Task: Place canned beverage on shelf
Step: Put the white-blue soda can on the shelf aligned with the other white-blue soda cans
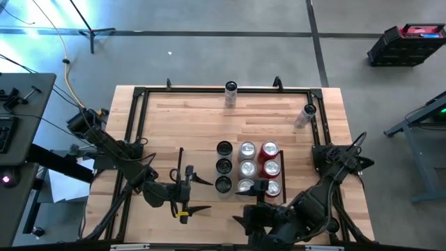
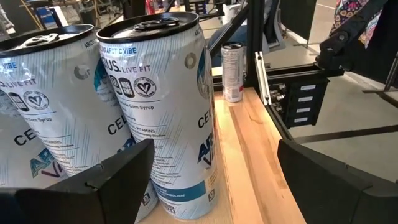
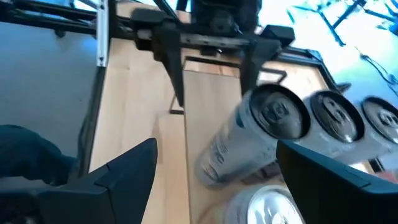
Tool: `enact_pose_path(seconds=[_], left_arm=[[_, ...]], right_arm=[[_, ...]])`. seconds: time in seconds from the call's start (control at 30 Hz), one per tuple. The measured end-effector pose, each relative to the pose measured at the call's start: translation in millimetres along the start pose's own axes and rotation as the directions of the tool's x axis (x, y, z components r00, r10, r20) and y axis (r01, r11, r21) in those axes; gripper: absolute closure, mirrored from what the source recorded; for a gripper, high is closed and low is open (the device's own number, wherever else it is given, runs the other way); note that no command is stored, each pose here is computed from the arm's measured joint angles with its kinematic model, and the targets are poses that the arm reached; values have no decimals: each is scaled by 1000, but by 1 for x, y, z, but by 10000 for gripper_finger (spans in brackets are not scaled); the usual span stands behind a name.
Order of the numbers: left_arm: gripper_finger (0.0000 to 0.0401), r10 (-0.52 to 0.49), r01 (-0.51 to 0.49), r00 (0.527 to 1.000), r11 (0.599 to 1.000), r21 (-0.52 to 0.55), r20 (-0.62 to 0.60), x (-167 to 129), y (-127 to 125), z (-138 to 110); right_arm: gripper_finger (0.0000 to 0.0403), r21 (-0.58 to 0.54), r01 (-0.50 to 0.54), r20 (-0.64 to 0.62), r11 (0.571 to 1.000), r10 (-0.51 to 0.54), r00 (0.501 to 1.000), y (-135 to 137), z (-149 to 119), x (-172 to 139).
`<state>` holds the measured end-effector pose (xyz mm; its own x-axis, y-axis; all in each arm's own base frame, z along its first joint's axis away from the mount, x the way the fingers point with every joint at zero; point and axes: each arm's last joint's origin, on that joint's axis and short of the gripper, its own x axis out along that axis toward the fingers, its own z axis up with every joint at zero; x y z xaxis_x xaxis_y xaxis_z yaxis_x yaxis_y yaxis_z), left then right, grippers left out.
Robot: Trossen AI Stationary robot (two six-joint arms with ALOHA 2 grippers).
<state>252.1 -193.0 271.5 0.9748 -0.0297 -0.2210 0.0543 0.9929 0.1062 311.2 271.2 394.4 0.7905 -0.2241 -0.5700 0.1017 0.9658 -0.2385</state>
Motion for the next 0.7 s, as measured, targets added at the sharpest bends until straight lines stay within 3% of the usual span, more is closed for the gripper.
enact_pose_path(seconds=[0.3,0.7], left_arm=[[71,0,0,1000,1000,-7,-1,0,0,0],[71,-1,1,1000,1000,-10,1,0,0,0]], right_arm=[[89,48,32,-121,998,-26,992,-11,-8,25],[89,61,23,-114,998,-16,993,-14,-5,30]])
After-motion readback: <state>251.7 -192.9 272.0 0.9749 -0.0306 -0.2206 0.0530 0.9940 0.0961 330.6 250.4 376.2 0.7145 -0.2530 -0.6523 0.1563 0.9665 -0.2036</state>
